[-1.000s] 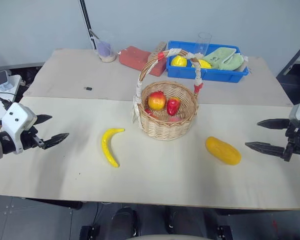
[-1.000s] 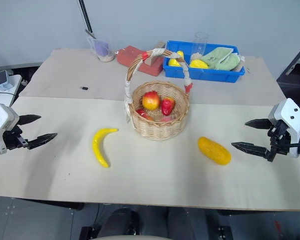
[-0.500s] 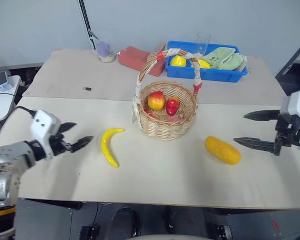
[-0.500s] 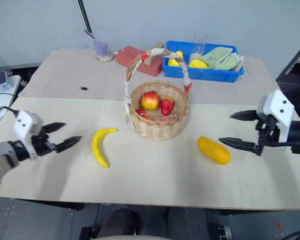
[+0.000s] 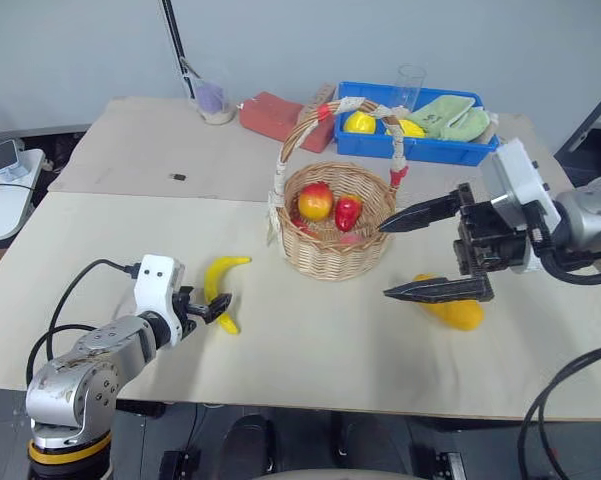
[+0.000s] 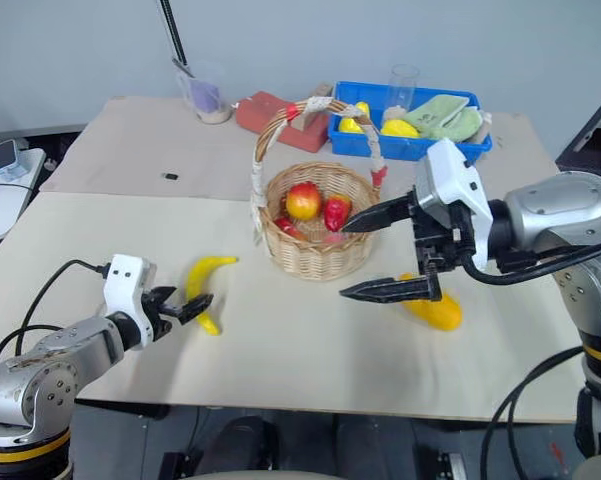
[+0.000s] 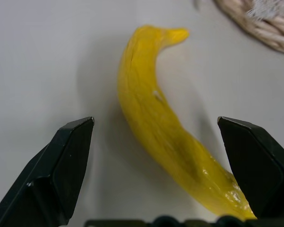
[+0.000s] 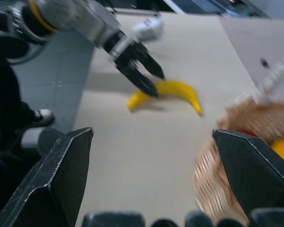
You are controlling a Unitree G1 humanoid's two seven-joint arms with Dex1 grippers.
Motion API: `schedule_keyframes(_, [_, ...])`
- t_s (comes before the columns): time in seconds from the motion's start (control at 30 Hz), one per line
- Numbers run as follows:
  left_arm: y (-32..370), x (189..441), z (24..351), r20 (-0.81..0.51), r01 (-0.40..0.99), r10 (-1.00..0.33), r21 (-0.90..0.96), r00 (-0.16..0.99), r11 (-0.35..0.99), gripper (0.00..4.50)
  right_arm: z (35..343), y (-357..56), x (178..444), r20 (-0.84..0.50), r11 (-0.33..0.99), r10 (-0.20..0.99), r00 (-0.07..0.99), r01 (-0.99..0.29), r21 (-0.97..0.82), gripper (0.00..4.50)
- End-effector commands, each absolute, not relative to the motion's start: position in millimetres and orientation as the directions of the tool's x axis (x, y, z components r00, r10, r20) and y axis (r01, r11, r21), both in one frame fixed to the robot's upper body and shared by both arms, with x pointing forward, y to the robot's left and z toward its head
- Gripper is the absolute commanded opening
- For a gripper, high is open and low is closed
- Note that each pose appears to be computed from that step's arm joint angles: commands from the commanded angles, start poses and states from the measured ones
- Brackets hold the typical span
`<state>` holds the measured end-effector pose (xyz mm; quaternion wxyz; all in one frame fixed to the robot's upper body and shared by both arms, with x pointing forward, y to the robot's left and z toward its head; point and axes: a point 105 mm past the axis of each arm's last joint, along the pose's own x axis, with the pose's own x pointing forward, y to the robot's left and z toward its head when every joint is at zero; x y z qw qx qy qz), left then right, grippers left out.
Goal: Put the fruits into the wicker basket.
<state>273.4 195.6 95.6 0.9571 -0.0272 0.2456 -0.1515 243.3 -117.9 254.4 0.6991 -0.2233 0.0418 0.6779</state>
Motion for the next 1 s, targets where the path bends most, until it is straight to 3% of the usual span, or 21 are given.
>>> schedule_keyframes(0.03, [183.3, 270.6, 92.6, -0.486, 0.285, -0.309, -0.124, 0.818, 0.950, 4.50, 263.1, -112.4, 244.7, -0.352, -0.064, 0.935, 0.049, -0.951, -0.301, 4.46])
schedule_keyframes(0.13, [178.5, 272.5, 91.0, -0.489, 0.275, -0.306, -0.136, 0.817, 0.952, 4.50, 263.8, -112.8, 246.2, -0.353, -0.065, 0.934, 0.049, -0.950, -0.305, 4.46])
schedule_keyframes(0.23, [182.1, 274.8, 90.3, -0.491, 0.249, -0.269, -0.109, 0.828, 0.962, 3.68, 263.8, -115.9, 247.4, -0.354, -0.055, 0.933, 0.060, -0.950, -0.307, 4.50])
schedule_keyframes(0.47, [194.2, 279.3, 96.3, -0.462, 0.226, -0.219, -0.040, 0.859, 0.973, 0.41, 263.5, -122.4, 250.1, -0.348, -0.017, 0.932, 0.098, -0.950, -0.312, 4.50])
schedule_keyframes(0.5, [193.5, 279.7, 102.1, -0.436, 0.250, -0.234, -0.022, 0.869, 0.968, 0.26, 263.9, -123.7, 250.6, -0.346, -0.008, 0.932, 0.106, -0.950, -0.314, 4.50])
schedule_keyframes(0.6, [180.0, 275.9, 129.8, -0.313, 0.408, -0.376, 0.043, 0.872, 0.912, 0.26, 264.9, -127.5, 250.9, -0.340, 0.015, 0.932, 0.127, -0.950, -0.313, 4.50])
schedule_keyframes(0.77, [147.7, 260.1, 184.0, -0.140, 0.714, -0.702, 0.062, 0.698, 0.697, 0.26, 265.7, -140.2, 249.7, -0.344, 0.071, 0.922, 0.178, -0.951, -0.302, 4.50])
schedule_keyframes(0.83, [136.2, 260.7, 198.1, -0.127, 0.773, -0.762, 0.100, 0.635, 0.627, 0.26, 267.2, -147.0, 249.4, -0.349, 0.102, 0.913, 0.210, -0.948, -0.302, 4.50])
schedule_keyframes(1.0, [103.8, 286.3, 217.0, -0.099, 0.790, -0.794, 0.226, 0.600, 0.569, 0.26, 272.9, -159.7, 252.6, -0.335, 0.190, 0.893, 0.301, -0.926, -0.325, 4.50])
